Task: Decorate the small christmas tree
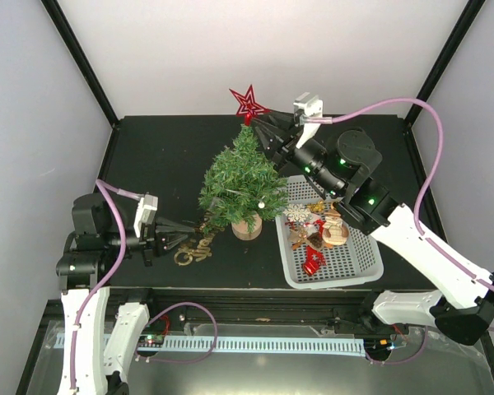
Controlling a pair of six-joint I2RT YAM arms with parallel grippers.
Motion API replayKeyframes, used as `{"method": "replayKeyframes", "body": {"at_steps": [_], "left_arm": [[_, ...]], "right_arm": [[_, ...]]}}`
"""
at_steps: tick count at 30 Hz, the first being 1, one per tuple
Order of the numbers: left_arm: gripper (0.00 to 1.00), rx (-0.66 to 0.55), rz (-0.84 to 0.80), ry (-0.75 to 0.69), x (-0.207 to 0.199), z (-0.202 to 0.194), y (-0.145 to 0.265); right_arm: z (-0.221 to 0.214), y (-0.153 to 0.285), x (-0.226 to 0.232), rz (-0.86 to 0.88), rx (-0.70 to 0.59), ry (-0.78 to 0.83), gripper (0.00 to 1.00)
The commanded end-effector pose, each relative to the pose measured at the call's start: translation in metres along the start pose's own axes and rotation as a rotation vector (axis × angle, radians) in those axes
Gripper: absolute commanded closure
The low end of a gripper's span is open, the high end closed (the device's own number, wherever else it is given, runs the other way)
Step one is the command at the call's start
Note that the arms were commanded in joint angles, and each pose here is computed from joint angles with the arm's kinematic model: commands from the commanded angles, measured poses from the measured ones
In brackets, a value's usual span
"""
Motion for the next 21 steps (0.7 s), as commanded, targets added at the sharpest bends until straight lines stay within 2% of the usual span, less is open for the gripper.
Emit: {"method": "replayKeyframes", "body": {"at_steps": [1,8,15,21], "left_arm": [[0.98,-0.008,-0.020,-0.018,-0.004,0.000,0.001],[0.98,-0.004,0.001,-0.025,-0.005,0.000,0.001],[0.98,0.004,0.023,-0.030,-0.007,0.006,0.002],[0.98,0.018,-0.035,0.030,-0.006,0.018,0.000]], "right_arm": [[0.013,0.009,-0.003,-0.041,-0.030,0.005,0.55],[0.000,0.042,-0.008,-0.113,-0.008,0.029,0.40],[-0.016,0.070,-0.010,-0.140,0.055,0.040,0.37],[-0.052,0.087,0.005,0.099,0.248,0.165,0.40]]}}
Point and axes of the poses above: each gripper's point midway between its finger pads, its own y axis back along the fingers, its own x axis along the line the jaws close on, z = x × y, the point moved 10 cm from there along y, back along the fingers, and after that the axes turned 6 degrees about y, right-handed, at the moved point
